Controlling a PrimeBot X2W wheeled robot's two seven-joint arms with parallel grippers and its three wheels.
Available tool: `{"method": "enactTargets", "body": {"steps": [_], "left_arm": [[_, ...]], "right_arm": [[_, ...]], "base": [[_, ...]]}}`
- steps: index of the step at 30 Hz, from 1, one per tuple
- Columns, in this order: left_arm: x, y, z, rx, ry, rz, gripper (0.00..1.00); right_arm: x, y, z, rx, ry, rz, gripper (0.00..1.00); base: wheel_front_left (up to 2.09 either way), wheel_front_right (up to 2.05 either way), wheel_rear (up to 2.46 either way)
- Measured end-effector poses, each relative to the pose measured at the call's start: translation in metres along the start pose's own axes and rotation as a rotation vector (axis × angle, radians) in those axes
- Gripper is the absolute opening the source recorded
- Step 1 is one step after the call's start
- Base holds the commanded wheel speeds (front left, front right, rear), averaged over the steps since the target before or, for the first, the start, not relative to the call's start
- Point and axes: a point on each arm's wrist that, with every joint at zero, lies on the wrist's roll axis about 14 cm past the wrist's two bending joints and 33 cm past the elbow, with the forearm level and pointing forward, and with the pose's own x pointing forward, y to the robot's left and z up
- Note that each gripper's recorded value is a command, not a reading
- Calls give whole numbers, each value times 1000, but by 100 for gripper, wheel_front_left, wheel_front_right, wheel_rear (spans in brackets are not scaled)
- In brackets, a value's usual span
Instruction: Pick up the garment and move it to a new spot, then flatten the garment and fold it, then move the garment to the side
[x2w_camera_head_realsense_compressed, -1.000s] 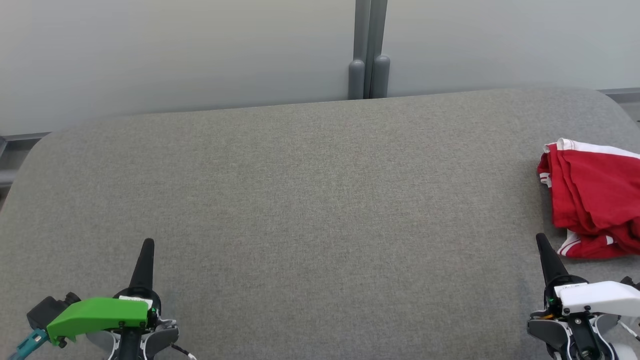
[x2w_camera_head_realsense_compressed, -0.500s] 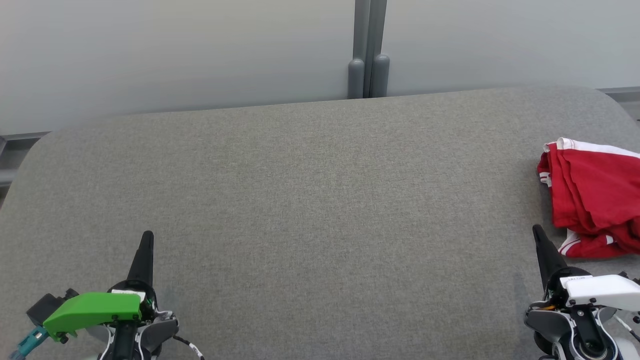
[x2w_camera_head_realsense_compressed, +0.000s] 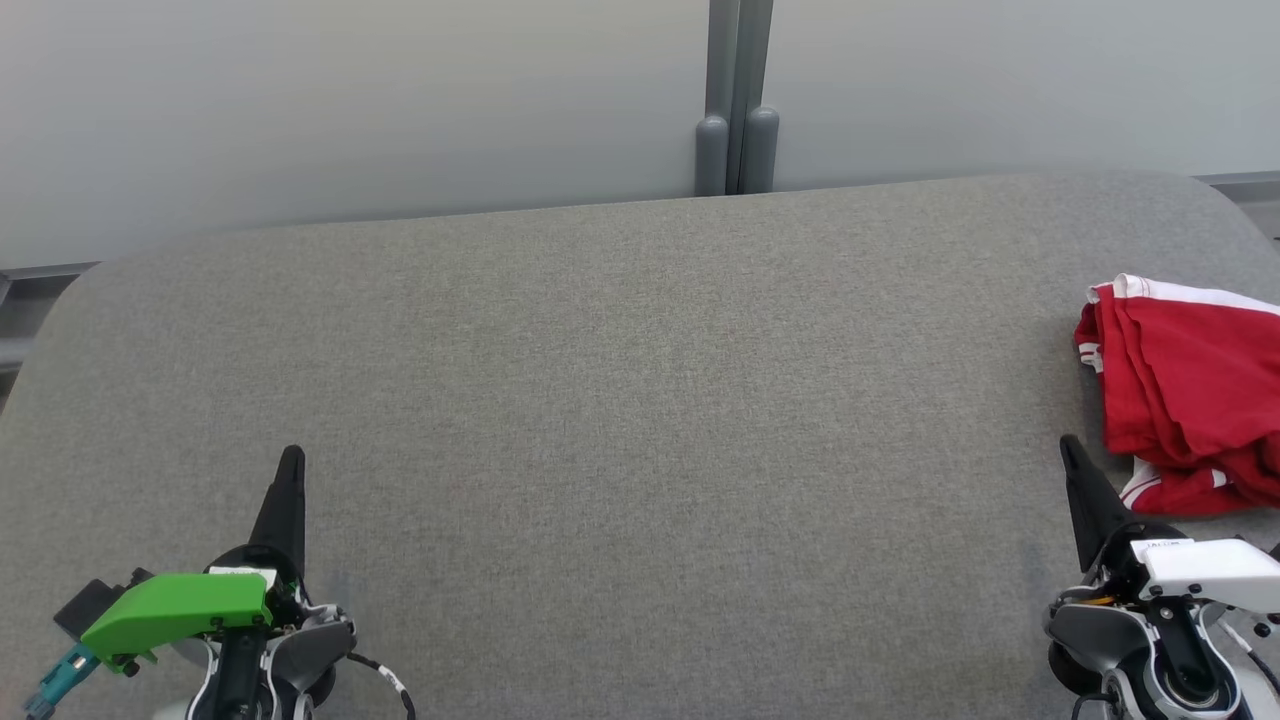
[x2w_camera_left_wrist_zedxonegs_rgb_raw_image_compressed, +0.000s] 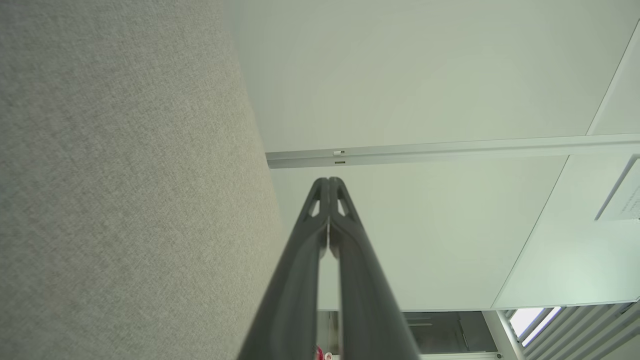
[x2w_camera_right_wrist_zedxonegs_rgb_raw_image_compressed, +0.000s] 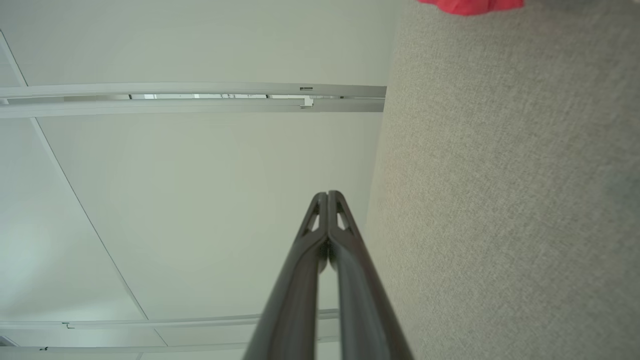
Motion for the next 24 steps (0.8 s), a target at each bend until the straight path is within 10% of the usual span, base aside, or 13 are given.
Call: {"method": "enactTargets", "body": {"steps": [24], "left_arm": [[3,-5,0,-43,2,-15,0]], "right_arm": [[3,4,-1,50,8,15,0]], "base": [[0,0,0]]}}
